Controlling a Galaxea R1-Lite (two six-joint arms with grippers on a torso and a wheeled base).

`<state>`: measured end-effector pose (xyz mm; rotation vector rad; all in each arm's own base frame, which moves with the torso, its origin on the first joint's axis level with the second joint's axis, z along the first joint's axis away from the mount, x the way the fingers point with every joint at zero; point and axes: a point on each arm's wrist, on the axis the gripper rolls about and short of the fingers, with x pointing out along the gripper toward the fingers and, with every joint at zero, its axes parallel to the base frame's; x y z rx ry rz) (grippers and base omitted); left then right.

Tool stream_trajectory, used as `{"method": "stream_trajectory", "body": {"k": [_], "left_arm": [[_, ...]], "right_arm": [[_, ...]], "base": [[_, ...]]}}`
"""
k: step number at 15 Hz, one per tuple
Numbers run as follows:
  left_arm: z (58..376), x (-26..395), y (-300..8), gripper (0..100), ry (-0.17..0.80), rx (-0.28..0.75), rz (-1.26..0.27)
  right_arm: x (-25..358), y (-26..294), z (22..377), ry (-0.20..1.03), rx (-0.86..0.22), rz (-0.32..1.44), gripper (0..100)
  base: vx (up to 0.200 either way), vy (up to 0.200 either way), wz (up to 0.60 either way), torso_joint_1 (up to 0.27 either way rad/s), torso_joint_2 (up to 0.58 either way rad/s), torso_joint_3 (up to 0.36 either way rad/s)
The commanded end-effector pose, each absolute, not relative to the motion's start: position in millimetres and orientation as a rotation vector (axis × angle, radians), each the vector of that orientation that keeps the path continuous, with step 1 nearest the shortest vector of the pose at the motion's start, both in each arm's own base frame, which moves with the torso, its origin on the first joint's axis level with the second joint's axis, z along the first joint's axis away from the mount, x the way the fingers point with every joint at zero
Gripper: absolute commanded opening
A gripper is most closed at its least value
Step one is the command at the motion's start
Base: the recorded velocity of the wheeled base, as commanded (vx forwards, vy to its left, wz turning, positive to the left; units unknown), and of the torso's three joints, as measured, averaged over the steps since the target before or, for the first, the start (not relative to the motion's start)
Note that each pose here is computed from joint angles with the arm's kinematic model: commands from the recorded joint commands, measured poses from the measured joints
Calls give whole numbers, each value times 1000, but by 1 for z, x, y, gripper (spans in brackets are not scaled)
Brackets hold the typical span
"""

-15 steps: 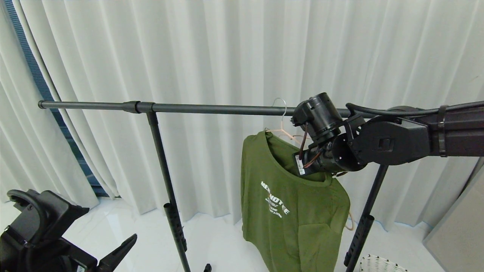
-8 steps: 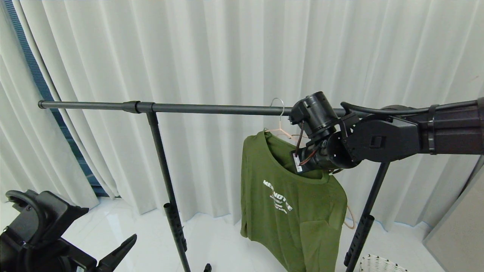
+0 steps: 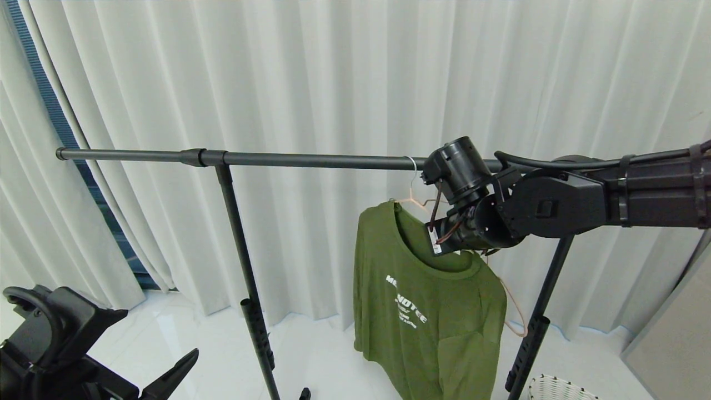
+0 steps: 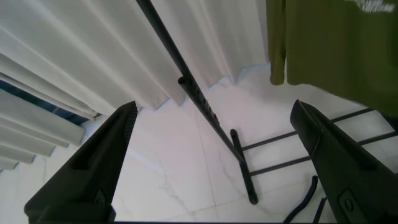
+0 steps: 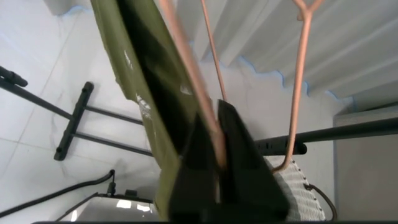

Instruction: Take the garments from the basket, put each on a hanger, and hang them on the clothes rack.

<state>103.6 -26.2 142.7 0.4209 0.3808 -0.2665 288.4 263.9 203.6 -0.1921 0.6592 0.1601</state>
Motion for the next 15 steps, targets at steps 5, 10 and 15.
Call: {"method": "stream_trajectory", "body": {"k": [5, 10, 15], "left_arm": [[145, 104, -26, 100, 372, 409, -257], [147, 106, -24, 100, 371, 410, -236], [151, 109, -15, 100, 374, 397, -148]], "right_arm": [[268, 255, 240, 585, -119, 189, 100], [216, 202, 280, 610, -132, 179, 100], [169, 112, 278, 749, -207, 21, 100]], "base": [[0, 0, 0, 0, 0, 0], [0, 0, 0, 0, 0, 0], [-80, 0, 0, 3, 1, 0]]}}
